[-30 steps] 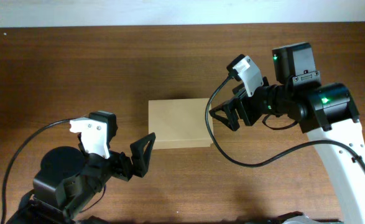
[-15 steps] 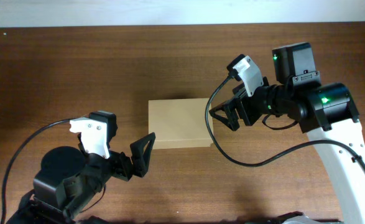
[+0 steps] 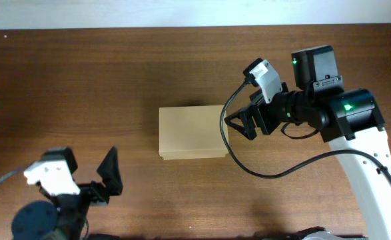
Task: Pack container
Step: 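Open both grippers and pull the left gripper back toward the front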
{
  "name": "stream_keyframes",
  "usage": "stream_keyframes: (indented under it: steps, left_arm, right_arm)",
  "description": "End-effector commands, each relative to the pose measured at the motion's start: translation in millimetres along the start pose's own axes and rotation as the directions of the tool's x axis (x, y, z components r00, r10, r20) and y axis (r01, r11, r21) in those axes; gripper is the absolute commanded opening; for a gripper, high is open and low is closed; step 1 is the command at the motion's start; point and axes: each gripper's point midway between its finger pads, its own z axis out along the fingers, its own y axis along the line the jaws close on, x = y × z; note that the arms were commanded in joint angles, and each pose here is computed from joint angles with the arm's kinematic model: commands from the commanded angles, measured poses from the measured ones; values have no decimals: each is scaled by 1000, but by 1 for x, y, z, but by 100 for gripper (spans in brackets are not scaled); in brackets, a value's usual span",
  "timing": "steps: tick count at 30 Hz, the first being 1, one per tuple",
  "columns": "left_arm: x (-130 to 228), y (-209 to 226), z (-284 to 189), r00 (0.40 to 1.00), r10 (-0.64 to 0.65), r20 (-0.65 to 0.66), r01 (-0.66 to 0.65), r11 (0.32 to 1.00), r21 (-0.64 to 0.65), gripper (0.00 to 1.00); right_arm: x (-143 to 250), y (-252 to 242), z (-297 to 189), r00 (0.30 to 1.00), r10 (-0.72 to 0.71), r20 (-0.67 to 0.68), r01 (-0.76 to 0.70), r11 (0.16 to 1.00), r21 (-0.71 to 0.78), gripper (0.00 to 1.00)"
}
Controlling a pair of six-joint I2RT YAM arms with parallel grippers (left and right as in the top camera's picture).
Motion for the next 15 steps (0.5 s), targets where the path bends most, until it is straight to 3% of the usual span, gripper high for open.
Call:
stream_keyframes:
  steps: [1,15]
  left_arm:
    - [31,18,4,1000,26,-5,-27,998,-51,99]
    - [115,42,50,998,64,1,-64,996,-58,100]
  right_arm:
    - [-2,1,0,1000,-9,0,9,1000,1,99]
    - [-2,1,0,1000,-9,0,9,1000,1,99]
